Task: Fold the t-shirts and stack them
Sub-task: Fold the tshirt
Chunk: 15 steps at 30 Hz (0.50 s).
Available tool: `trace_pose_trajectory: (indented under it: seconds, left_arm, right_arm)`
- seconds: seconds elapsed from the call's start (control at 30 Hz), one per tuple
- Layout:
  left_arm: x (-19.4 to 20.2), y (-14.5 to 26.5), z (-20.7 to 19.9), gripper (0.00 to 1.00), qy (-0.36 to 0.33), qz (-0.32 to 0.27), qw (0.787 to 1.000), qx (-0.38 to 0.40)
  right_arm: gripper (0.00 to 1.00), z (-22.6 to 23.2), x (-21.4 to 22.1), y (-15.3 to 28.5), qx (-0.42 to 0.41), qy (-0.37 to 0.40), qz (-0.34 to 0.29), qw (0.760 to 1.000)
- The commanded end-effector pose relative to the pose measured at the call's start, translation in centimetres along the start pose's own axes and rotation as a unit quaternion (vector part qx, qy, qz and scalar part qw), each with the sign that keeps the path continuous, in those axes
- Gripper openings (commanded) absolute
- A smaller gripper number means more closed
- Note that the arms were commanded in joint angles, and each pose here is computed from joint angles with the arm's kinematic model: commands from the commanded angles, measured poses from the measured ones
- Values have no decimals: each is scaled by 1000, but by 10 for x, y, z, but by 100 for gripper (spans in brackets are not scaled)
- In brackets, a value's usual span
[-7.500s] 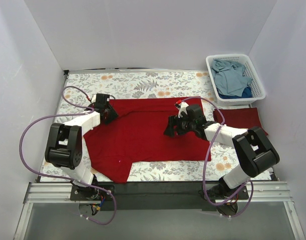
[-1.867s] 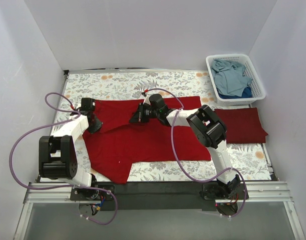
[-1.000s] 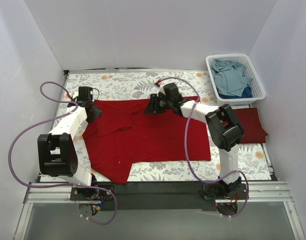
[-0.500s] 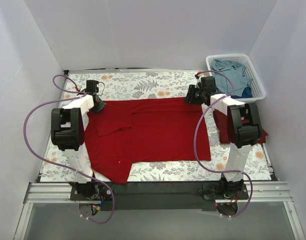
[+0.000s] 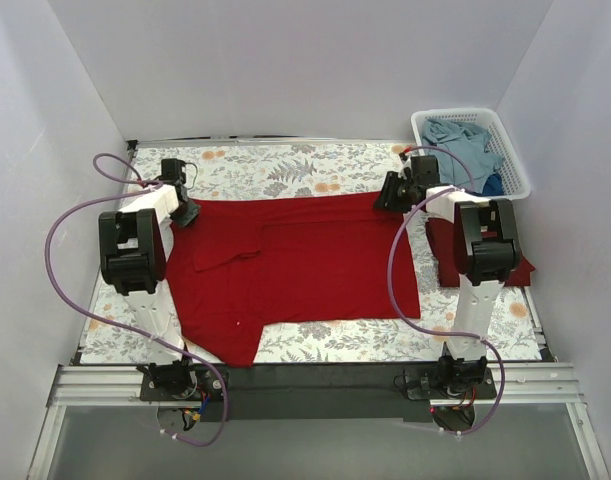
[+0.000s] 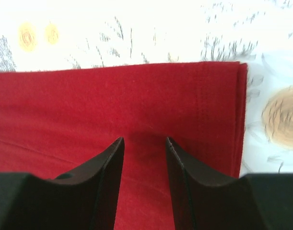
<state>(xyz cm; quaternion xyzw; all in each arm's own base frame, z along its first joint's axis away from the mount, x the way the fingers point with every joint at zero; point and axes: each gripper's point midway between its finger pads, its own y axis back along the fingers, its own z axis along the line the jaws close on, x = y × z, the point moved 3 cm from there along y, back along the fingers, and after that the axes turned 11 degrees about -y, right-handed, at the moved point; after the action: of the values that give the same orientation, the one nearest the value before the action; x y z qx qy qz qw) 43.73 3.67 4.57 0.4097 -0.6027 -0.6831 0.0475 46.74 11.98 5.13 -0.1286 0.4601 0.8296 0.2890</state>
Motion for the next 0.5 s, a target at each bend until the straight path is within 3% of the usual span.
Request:
trace_pose_trajectory:
  seconds: [0.0,0.3,0.47]
  left_arm:
    - [15,-27,7,16,-3,51,999,-16]
    - [-42,-35,-56,27,8,10,998,69]
    - [-91,23,-70,37,19,-60,992,112]
  right_arm:
    - [48,-26,-4,-14,42,-13,9,999]
    - [48,-11,-61,-34,30,24,-37,999]
    - [49,24,-91,0,0,47,-63,997]
